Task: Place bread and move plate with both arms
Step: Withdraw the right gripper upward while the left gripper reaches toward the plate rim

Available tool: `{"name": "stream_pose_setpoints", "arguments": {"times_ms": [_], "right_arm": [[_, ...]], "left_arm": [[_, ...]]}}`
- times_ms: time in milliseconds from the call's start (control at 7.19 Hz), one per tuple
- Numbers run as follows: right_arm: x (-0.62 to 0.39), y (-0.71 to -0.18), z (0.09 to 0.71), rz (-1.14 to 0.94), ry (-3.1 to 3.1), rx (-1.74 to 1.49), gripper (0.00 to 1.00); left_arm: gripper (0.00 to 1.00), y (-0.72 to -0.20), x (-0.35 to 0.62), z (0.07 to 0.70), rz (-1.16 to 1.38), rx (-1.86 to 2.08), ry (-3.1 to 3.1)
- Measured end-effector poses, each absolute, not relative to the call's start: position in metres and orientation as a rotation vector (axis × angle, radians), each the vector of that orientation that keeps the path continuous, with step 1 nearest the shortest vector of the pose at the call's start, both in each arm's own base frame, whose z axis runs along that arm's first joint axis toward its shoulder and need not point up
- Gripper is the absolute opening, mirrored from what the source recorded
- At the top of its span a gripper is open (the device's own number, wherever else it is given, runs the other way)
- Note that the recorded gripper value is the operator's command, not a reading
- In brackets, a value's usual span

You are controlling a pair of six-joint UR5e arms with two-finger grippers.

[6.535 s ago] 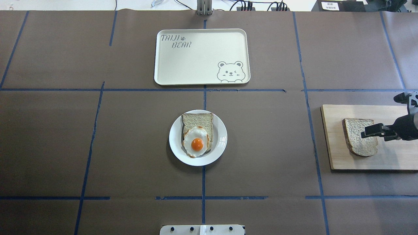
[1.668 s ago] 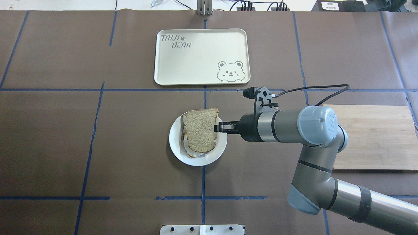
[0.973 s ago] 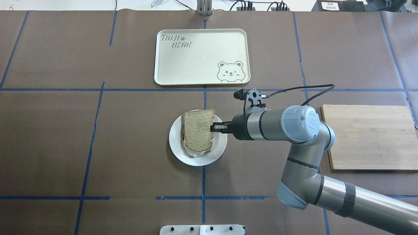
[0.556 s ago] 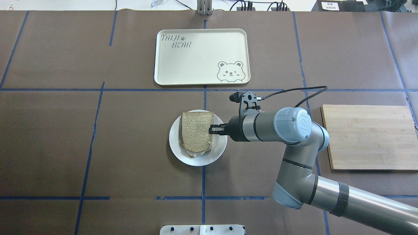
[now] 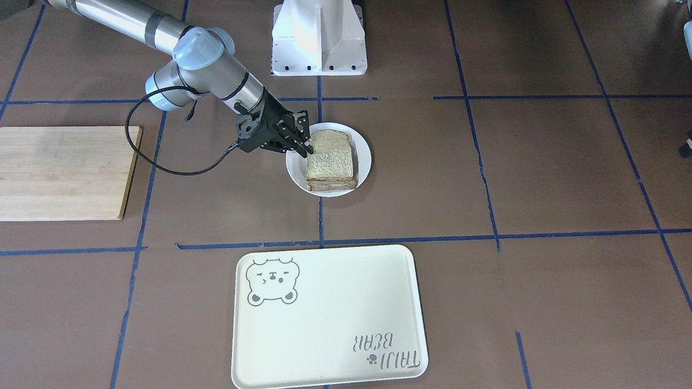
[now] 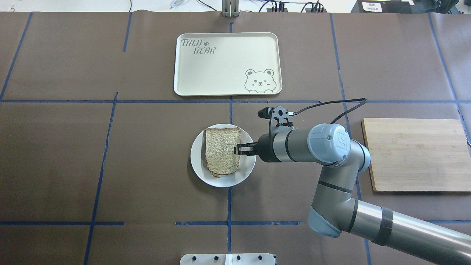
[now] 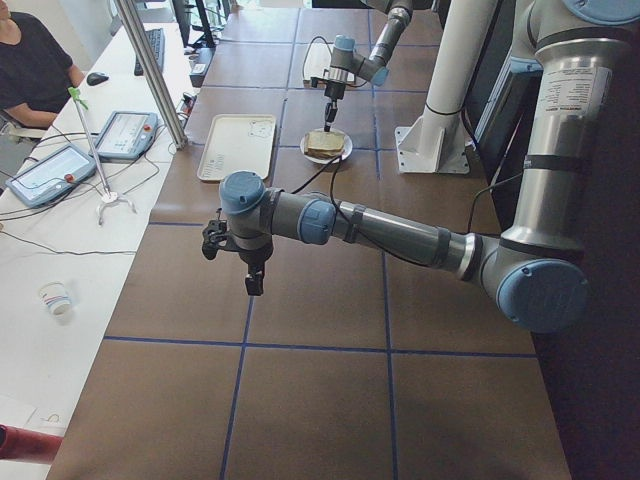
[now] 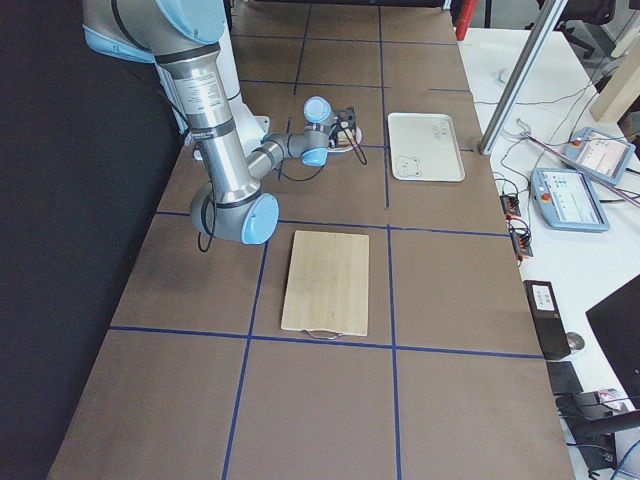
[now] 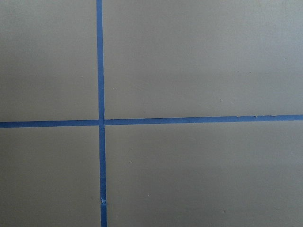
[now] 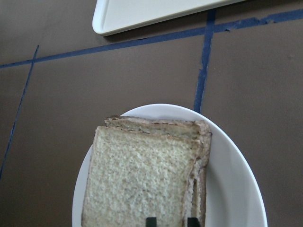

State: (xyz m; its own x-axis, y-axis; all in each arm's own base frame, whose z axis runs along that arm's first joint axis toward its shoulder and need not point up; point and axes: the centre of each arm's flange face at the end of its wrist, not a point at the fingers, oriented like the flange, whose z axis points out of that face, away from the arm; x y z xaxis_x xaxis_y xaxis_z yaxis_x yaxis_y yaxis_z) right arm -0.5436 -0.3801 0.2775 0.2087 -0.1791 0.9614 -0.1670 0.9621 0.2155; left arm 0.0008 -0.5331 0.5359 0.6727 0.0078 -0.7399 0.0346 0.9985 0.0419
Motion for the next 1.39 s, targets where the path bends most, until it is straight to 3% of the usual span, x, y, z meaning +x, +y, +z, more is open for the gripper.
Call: {"name": "stream_pose_setpoints", "arguments": {"times_ms": [834,1390], "right_arm": [[-0.428,-0.469,0.256,0.036,-1.135,0.184,1.0],[-0.337,-0.494,0.278,-0.163,-0.816,0.203,1.0]], "left_arm": [[1.0,-0.527,0.104,0.453,-0.058,0.109,0.938],[1.0,-0.503,0.207,0.401,-0.156,0.151,1.162]]}}
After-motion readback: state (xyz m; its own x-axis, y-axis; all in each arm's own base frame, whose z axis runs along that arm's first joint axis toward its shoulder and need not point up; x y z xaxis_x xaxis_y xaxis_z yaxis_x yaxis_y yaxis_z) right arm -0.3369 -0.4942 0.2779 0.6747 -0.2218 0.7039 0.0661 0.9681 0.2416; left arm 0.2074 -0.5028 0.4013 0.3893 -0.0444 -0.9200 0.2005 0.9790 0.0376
